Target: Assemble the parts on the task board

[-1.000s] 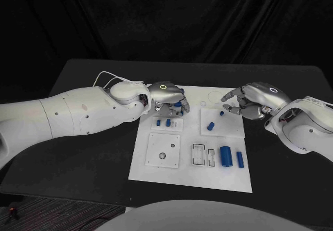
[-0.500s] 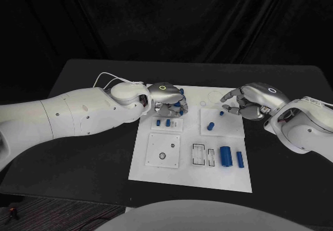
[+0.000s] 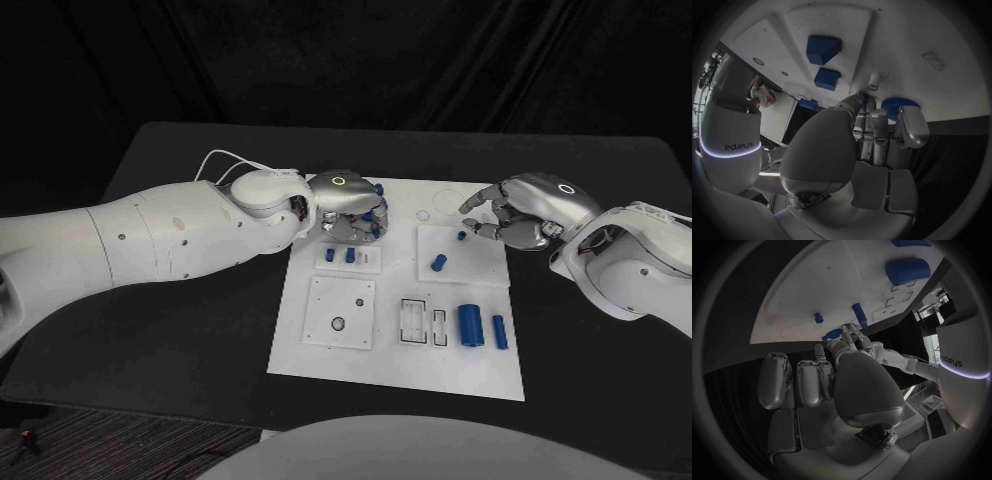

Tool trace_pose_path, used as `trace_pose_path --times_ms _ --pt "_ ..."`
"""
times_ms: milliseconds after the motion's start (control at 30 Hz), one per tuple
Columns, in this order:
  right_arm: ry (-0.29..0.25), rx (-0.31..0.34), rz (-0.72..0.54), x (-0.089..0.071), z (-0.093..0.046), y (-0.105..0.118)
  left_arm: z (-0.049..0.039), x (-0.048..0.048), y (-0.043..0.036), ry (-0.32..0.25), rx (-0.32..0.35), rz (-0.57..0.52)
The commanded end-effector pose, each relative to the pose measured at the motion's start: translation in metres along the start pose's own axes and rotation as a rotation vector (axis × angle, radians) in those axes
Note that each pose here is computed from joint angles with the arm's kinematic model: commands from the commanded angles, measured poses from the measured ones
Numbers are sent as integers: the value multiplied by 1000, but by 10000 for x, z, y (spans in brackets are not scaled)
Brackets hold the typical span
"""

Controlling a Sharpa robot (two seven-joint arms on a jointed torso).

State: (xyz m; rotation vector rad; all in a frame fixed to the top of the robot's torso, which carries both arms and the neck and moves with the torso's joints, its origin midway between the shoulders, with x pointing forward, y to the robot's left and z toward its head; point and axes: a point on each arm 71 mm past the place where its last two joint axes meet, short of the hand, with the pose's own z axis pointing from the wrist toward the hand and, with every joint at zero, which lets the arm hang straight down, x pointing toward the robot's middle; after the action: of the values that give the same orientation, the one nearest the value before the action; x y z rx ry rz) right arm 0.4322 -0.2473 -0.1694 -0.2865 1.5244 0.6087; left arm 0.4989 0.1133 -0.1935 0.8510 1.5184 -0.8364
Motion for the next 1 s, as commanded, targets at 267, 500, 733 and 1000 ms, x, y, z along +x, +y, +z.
trace_pose_path --times_ms 267,500,733,1000 --pt "13 -2 3 22 -3 2 -68 7 1 -75 27 28" --pt "18 1 4 22 -16 -7 -242 -35 -25 -110 37 30" --pt "21 5 4 23 -20 -14 -396 -192 22 -92 24 39" --pt "26 5 5 28 -16 -14 -539 -268 68 -78 -1 40"
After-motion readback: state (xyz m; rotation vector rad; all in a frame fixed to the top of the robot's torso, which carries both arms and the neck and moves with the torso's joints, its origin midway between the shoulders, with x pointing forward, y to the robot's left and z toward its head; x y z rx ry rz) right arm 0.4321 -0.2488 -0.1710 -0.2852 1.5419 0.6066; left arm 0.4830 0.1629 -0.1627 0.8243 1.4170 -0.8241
